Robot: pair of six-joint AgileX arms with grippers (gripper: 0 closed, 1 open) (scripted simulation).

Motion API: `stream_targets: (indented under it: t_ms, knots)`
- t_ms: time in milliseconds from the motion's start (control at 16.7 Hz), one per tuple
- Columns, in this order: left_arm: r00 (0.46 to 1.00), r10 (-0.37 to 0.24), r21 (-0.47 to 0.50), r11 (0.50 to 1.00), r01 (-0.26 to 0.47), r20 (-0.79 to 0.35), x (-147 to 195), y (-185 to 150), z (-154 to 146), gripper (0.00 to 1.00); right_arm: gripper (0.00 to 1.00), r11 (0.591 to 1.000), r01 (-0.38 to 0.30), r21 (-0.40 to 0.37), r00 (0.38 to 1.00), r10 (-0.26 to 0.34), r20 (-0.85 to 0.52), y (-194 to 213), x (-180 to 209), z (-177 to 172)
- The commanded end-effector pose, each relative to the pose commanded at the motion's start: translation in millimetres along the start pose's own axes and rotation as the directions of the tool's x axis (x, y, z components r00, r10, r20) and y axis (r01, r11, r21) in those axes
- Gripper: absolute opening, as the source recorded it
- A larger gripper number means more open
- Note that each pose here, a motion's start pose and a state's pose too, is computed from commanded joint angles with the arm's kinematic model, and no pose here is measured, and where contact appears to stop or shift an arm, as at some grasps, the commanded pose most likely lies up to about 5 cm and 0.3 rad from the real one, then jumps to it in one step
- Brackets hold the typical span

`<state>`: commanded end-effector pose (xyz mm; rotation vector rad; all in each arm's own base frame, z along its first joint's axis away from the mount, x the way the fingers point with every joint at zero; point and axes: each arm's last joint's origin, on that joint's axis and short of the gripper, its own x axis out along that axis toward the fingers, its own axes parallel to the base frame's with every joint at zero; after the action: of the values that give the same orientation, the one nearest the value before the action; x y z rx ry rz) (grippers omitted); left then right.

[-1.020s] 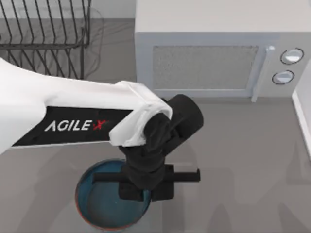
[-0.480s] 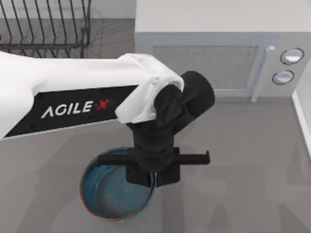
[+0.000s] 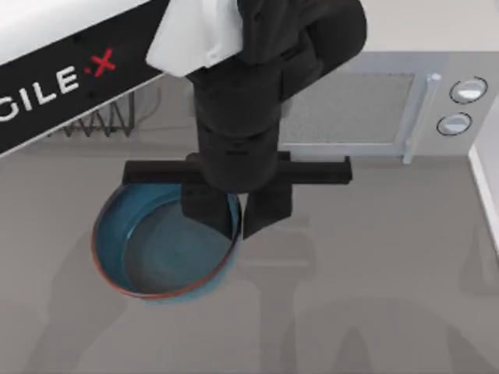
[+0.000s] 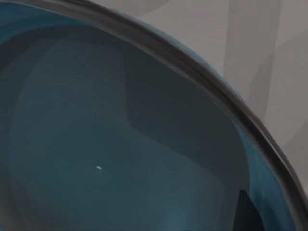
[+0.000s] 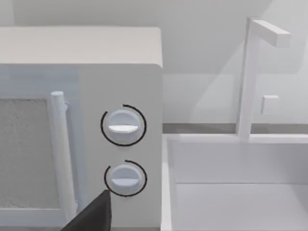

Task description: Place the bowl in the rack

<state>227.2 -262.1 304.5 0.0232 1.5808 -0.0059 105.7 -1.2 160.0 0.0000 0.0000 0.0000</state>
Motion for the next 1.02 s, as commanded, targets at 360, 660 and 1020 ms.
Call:
stream_targets:
  t_ms: [360, 660, 1020]
  knots:
    - [1.000, -0.013, 0.001, 1.000, 0.013, 0.012, -24.1, 7.1, -5.3, 0.00, 1.00, 1.000, 0.000, 0.000, 1.000, 0.000, 0.000, 0.0, 0.0, 0.0]
    - [0.995, -0.077, 0.000, 0.997, 0.077, 0.057, -30.6, 23.0, 3.1, 0.00, 1.00, 1.000, 0.000, 0.000, 1.000, 0.000, 0.000, 0.0, 0.0, 0.0]
    - [0.867, -0.310, 0.036, 0.946, 0.322, 0.391, -59.6, 109.5, 31.9, 0.00, 1.00, 1.000, 0.000, 0.000, 1.000, 0.000, 0.000, 0.0, 0.0, 0.0]
